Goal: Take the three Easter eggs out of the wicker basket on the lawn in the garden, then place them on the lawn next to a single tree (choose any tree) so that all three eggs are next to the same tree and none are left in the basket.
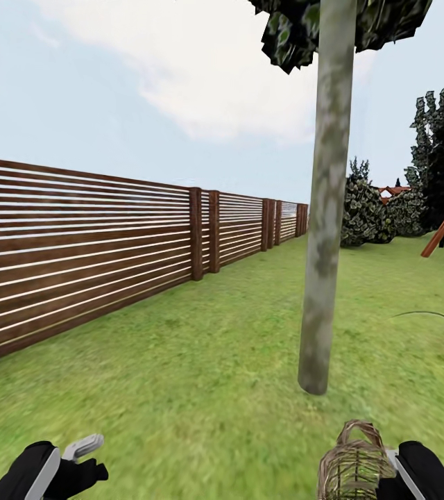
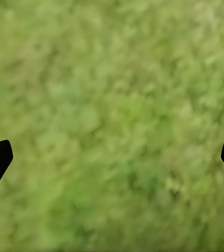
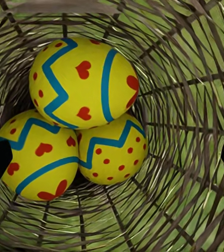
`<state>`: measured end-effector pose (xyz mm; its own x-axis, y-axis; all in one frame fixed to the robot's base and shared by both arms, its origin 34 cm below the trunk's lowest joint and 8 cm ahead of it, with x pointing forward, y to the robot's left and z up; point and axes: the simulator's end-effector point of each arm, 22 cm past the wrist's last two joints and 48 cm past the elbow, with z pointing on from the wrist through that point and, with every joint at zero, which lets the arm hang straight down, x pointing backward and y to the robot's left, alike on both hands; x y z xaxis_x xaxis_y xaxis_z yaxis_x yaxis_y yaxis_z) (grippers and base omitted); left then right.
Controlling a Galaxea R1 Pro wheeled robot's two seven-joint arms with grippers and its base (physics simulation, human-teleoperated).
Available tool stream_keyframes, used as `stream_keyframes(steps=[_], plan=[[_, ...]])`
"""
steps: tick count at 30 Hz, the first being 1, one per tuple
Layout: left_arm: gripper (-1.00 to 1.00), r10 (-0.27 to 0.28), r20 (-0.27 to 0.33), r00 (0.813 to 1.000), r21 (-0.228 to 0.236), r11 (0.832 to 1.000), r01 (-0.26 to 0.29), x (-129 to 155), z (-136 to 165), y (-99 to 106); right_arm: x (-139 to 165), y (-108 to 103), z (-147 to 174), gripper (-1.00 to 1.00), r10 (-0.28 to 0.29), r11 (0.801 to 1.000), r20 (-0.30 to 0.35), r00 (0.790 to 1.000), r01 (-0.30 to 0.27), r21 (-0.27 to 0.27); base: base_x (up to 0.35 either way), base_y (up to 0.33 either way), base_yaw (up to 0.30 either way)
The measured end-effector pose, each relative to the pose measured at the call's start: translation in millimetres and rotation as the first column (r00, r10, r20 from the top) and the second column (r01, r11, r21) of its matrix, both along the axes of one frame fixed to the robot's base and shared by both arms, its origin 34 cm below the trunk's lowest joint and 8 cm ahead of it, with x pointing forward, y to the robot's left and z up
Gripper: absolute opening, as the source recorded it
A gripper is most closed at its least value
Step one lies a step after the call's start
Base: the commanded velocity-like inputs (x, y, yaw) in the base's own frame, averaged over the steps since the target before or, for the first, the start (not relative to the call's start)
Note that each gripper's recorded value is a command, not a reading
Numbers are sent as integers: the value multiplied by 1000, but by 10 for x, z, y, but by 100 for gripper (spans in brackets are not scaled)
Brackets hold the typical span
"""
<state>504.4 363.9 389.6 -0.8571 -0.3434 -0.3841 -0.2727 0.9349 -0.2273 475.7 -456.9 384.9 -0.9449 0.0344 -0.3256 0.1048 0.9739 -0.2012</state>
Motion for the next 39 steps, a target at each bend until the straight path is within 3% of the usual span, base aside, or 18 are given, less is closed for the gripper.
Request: stream_keyframes(steps=[29, 39], plan=[[100, 0, -82, 997, -2, 1000, 0, -131, -436, -4, -143, 19, -428, 100, 3, 1000, -86, 996, -2, 2, 1, 0, 0], [100, 3, -83, 997, -4, 1000, -3, -138, -438, 1, -143, 20, -424, 100, 3, 1000, -85, 996, -2, 2, 274, 0, 0]])
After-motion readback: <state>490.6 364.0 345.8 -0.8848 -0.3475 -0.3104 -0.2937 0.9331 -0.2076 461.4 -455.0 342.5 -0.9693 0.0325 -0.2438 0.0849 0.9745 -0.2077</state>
